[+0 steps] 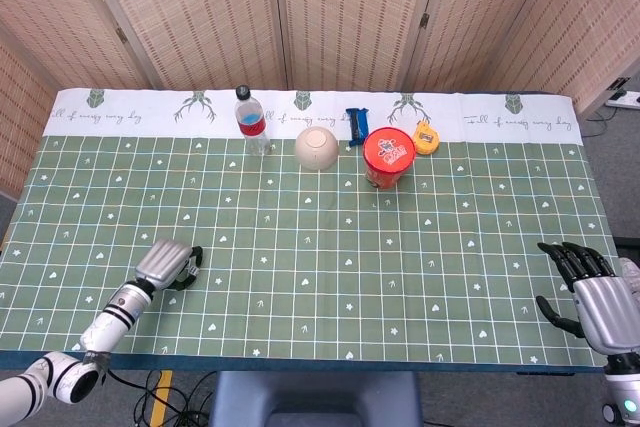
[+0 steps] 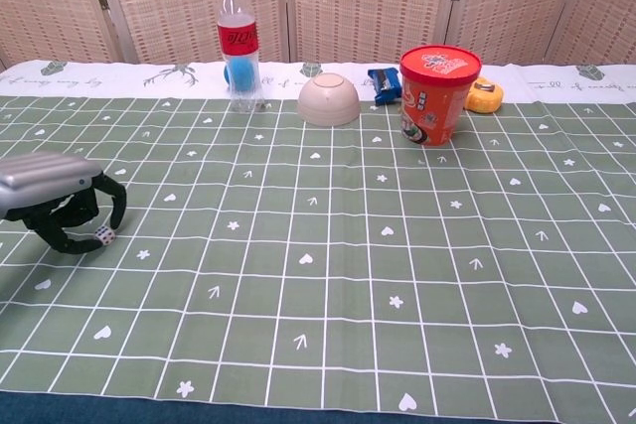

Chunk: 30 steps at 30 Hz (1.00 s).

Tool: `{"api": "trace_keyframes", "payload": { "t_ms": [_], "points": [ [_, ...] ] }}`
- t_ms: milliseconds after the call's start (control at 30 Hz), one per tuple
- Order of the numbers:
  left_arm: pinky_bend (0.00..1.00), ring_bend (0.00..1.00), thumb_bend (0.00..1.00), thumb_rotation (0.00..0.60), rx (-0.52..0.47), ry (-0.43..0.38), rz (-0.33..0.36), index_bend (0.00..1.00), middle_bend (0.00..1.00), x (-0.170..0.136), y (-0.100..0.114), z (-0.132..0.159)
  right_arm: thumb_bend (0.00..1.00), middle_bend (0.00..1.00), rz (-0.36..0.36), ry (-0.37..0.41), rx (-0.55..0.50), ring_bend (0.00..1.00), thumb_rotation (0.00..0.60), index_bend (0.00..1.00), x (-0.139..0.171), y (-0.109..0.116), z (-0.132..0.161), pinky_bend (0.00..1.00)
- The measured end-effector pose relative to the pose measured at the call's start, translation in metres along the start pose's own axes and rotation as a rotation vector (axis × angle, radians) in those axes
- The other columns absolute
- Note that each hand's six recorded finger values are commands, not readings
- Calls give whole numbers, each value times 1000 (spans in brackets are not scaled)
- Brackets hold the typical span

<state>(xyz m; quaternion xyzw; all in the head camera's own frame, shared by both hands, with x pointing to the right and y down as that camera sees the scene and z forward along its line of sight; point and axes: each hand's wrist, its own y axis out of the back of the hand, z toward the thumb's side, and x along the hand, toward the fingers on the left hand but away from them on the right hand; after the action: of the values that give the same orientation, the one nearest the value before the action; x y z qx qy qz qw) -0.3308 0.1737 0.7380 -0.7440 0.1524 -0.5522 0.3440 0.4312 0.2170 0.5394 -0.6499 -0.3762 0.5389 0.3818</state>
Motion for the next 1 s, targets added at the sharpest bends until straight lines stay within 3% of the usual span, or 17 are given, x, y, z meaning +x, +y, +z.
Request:
{"api": "trace_keyframes", "payload": {
  "t_ms": [400,633,733,833,900,1000],
  "points": [
    [929,801,398,600,-37,6,37,598,928,1,5,0,241,231,0,1,-1,171,600,177,-1,0,1,204],
    [929,801,398,600,-113,-47,44,598,928,-4,13,16,241,232,6,1,-7,172,600,178,-1,-3,1,204],
    [929,801,398,600,-136,-89,74,602,929,-6,23,28,242,232,4,2,-9,172,600,178,-1,-3,0,203],
    [929,801,398,600,-162,-119,146,601,928,-8,40,35,242,232,5,2,-10,172,600,178,0,-3,0,203],
    [929,797,397,600,-200,-141,226,526,925,-10,57,40,242,231,2,0,-10,172,600,178,0,-2,-1,203],
    [928,778,378,600,-261,-179,367,249,895,-17,87,47,242,231,-2,-7,-11,172,600,178,1,-1,-3,204]
  ]
}}
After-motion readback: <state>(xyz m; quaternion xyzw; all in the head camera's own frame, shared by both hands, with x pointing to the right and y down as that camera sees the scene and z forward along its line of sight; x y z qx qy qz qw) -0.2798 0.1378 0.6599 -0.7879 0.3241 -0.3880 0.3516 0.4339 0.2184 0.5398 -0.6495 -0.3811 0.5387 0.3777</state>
